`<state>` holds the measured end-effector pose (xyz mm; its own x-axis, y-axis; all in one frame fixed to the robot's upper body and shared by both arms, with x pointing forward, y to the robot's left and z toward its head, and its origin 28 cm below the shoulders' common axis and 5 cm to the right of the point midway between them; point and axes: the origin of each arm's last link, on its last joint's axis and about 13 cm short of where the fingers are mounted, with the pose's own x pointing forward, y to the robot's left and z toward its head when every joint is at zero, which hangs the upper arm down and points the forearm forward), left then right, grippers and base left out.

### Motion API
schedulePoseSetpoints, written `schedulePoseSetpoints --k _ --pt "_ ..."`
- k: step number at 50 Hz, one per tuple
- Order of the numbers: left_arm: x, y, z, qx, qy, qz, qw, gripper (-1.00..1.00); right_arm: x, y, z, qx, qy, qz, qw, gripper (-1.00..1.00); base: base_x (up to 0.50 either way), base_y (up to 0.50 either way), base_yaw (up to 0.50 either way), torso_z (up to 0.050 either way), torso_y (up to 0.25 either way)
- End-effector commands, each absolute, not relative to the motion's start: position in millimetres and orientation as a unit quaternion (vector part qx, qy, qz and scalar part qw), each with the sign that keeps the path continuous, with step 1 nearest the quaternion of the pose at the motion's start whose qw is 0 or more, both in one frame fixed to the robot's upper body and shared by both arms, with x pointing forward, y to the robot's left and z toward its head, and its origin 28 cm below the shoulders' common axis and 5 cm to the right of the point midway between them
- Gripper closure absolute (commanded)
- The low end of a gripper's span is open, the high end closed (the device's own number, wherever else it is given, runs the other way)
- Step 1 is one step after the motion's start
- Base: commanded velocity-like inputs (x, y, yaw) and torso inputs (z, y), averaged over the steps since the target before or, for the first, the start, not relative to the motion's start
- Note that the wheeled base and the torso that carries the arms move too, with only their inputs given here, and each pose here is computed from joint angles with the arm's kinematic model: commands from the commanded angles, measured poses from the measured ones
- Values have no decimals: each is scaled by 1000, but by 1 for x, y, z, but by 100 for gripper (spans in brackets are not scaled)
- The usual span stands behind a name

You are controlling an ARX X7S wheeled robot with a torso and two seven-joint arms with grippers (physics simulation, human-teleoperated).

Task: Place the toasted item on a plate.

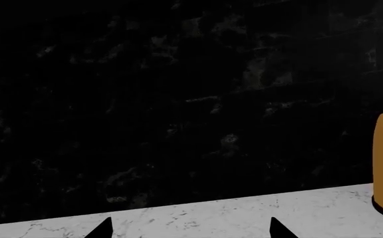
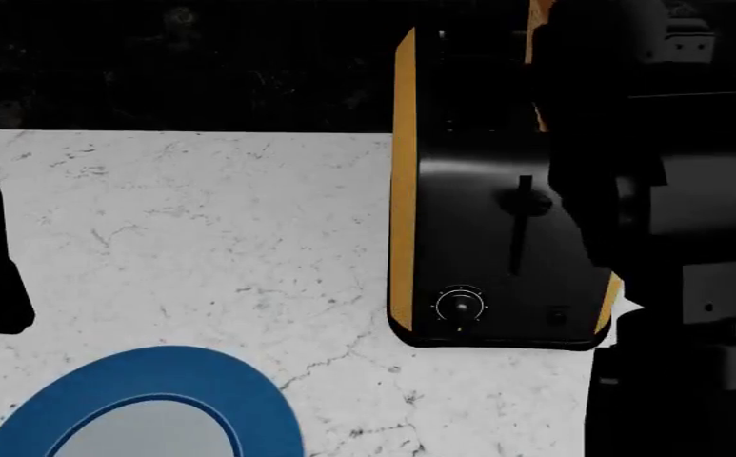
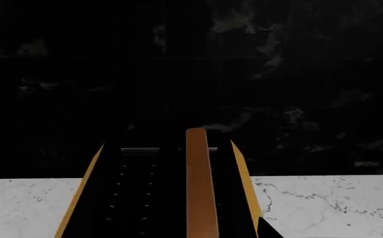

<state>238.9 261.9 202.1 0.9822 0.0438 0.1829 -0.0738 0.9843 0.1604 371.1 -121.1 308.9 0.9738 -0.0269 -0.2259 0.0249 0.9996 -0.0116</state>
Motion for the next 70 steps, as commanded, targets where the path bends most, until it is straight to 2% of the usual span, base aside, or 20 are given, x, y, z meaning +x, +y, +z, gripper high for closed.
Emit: schedulePoseSetpoints --k 1,22,43,44,57,70 --pt "239 262 201 84 -88 28 992 -100 385 -121 305 -18 134 -20 991 -100 0 0 0 0 0" --pt "236 264 201 84 -88 30 992 -100 401 -123 300 -17 147 -32 988 -100 0 0 0 0 0" --pt "233 264 201 87 -87 33 992 -100 400 -124 290 -14 153 -30 988 -100 0 0 0 0 0" --pt "233 264 201 87 -87 33 992 -100 400 -124 290 -14 153 -34 988 100 0 0 0 0 0" --pt "233 264 204 88 -90 31 992 -100 393 -126 295 -15 148 -33 988 100 0 0 0 0 1" --pt "232 265 204 85 -91 33 992 -100 390 -121 328 -18 100 -25 995 100 0 0 0 0 0"
